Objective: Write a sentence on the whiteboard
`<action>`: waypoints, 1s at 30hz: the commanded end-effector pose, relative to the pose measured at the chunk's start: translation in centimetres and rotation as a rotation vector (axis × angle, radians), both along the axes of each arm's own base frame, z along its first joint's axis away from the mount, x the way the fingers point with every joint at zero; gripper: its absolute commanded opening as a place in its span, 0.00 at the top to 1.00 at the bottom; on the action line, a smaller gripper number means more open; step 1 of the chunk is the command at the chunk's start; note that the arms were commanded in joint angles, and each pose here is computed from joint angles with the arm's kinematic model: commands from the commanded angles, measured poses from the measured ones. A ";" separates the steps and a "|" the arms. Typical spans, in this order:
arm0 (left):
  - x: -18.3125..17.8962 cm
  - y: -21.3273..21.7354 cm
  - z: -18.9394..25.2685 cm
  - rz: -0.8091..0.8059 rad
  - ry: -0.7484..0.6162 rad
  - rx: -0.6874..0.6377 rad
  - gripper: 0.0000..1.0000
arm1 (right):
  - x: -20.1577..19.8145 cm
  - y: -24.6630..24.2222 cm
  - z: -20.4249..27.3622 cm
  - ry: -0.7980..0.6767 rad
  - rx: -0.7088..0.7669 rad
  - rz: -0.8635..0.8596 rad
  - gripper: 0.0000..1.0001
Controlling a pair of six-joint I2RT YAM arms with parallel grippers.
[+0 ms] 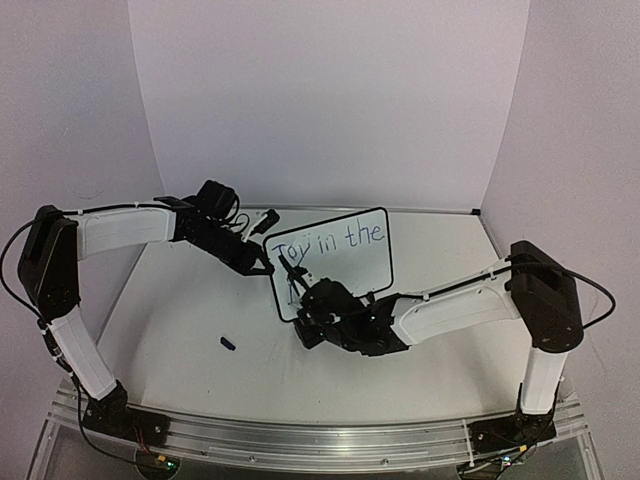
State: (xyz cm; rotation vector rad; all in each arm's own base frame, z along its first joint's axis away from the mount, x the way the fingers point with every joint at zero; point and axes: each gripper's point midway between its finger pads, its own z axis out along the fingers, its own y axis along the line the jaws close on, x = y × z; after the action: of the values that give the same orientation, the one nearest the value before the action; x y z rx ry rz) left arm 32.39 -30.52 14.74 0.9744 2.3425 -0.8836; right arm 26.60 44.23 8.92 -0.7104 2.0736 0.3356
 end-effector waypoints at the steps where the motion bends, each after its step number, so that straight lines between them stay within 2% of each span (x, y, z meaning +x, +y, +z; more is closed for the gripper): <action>1: 0.3 0.3 -0.8 0.022 0.005 0.055 1.00 | 0.1 1.3 3.3 -0.038 0.078 0.021 1.00; 7: 0.4 0.2 -0.7 0.022 0.004 0.055 1.00 | -0.5 0.4 7.3 -0.075 0.193 0.026 1.00; 13: 0.3 0.3 -0.7 0.023 0.004 0.056 1.00 | -0.6 -1.1 9.1 -0.098 0.218 -0.001 1.00; 21: 0.4 0.4 -0.6 0.025 -0.003 0.057 1.00 | -0.5 -2.6 9.0 -0.118 0.175 -0.029 1.00; 30: 0.4 0.4 -0.8 0.025 0.000 0.060 1.00 | 0.3 -3.2 6.6 -0.081 0.144 -0.020 1.00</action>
State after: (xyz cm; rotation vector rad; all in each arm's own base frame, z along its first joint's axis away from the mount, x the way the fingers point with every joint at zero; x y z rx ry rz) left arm 32.40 -30.52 14.75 0.9747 2.3417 -0.8817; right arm 26.35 41.27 15.27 -0.6157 1.9648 0.4180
